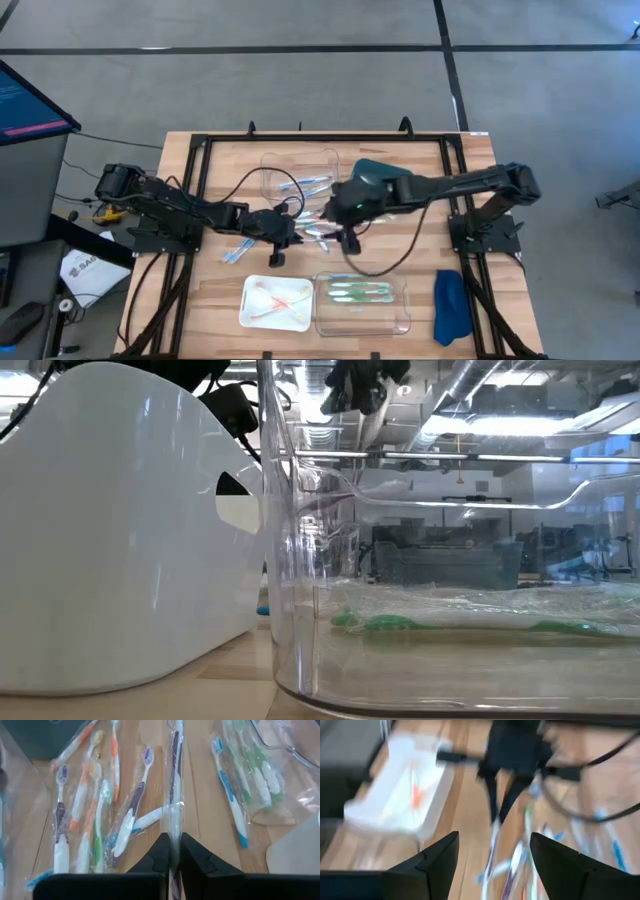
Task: Pick & Place Toothbrushes
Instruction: Put the purple toothbrush into the green bin
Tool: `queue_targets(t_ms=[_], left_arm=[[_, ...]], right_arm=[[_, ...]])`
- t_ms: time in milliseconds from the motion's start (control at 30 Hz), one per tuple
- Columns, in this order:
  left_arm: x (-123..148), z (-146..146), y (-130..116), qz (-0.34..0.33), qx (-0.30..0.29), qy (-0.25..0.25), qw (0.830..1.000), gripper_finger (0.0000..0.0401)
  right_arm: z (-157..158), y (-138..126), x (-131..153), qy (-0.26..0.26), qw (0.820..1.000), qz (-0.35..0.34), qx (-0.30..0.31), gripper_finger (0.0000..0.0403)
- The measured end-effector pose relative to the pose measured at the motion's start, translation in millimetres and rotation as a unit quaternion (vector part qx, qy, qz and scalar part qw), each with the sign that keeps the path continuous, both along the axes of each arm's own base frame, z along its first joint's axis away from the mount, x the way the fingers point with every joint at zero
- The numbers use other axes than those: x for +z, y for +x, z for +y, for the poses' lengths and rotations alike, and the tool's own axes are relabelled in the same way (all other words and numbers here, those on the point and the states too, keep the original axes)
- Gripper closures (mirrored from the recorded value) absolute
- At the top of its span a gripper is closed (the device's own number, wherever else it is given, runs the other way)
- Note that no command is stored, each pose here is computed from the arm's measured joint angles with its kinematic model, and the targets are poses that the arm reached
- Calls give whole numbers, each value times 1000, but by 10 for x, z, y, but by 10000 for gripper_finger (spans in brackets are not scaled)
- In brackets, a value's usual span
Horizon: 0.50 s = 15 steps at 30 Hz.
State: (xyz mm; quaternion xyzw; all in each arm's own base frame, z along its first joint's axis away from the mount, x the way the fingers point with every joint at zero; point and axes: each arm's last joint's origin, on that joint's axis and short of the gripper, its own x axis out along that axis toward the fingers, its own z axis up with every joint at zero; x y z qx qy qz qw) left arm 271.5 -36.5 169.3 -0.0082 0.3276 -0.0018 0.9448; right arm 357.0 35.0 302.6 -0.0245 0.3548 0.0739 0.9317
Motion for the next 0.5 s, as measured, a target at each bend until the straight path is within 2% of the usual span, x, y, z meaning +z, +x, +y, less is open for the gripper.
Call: queue_targets(t_ms=[233, 500], left_arm=[[3, 10, 1, 1, 29, -8, 1000, 390], [6, 10, 3, 0, 32, -11, 999, 390]], right_arm=[[117, 264, -157, -34, 986, 158, 27, 163], [130, 491, -288, -27, 979, 201, 13, 163]])
